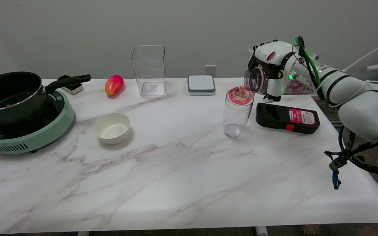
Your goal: Pour the contents of the bottle into the measuring cup.
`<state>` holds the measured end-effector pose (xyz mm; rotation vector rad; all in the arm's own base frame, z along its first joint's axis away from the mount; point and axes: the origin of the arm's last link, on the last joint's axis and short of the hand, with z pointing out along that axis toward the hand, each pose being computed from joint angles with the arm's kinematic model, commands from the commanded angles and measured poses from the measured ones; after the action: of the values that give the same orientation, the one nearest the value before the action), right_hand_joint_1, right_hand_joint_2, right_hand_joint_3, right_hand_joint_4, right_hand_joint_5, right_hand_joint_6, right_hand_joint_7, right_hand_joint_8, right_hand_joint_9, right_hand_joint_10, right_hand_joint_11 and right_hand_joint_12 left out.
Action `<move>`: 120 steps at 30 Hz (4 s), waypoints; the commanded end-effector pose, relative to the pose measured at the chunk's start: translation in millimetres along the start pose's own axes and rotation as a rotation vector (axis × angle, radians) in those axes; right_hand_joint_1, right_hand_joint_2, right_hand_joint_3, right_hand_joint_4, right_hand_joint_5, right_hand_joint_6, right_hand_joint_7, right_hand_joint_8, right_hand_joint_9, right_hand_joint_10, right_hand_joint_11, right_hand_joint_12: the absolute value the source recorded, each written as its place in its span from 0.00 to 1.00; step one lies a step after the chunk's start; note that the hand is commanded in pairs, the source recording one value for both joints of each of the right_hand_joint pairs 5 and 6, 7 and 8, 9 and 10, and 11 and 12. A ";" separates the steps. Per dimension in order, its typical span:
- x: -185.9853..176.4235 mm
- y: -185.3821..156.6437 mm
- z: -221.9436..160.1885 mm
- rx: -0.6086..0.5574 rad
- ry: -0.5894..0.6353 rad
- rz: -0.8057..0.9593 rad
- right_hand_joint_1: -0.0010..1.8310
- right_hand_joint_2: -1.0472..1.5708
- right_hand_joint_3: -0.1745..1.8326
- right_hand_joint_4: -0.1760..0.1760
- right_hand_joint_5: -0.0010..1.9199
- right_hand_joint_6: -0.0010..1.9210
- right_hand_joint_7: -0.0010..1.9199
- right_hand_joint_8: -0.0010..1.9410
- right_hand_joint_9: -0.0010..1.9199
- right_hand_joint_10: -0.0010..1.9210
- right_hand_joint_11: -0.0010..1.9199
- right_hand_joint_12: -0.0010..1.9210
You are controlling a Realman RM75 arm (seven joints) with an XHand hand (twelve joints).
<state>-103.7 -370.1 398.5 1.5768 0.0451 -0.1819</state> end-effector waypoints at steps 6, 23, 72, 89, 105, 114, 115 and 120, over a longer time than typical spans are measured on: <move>2.1 -2.4 -9.0 -0.009 0.012 -0.097 0.82 0.41 0.91 0.50 0.56 0.56 0.70 0.69 0.65 0.65 0.52 0.52; 4.4 -8.1 -8.7 0.023 0.023 -0.192 0.82 0.43 0.89 0.50 0.56 0.56 0.70 0.69 0.65 0.65 0.52 0.52; 7.0 -31.9 3.1 0.092 -0.027 -0.378 0.82 0.43 0.88 0.50 0.58 0.57 0.70 0.69 0.65 0.65 0.53 0.53; 10.7 -37.6 8.6 0.109 -0.064 -0.425 0.82 0.42 0.89 0.50 0.58 0.58 0.70 0.69 0.65 0.65 0.52 0.52; 17.4 -38.9 12.4 0.109 -0.080 -0.453 0.82 0.42 0.90 0.50 0.57 0.57 0.69 0.69 0.65 0.65 0.52 0.52; 20.3 -37.4 13.0 0.104 -0.099 -0.469 0.82 0.41 0.91 0.50 0.57 0.57 0.69 0.69 0.65 0.64 0.52 0.52; 20.8 -37.4 13.2 0.104 -0.100 -0.474 0.82 0.41 0.91 0.50 0.57 0.57 0.69 0.69 0.65 0.64 0.52 0.52; 22.7 -37.1 13.7 0.103 -0.100 -0.510 0.82 0.40 0.92 0.50 0.57 0.57 0.69 0.68 0.64 0.64 0.52 0.52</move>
<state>-94.0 -382.4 358.8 1.6455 0.3320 -0.6114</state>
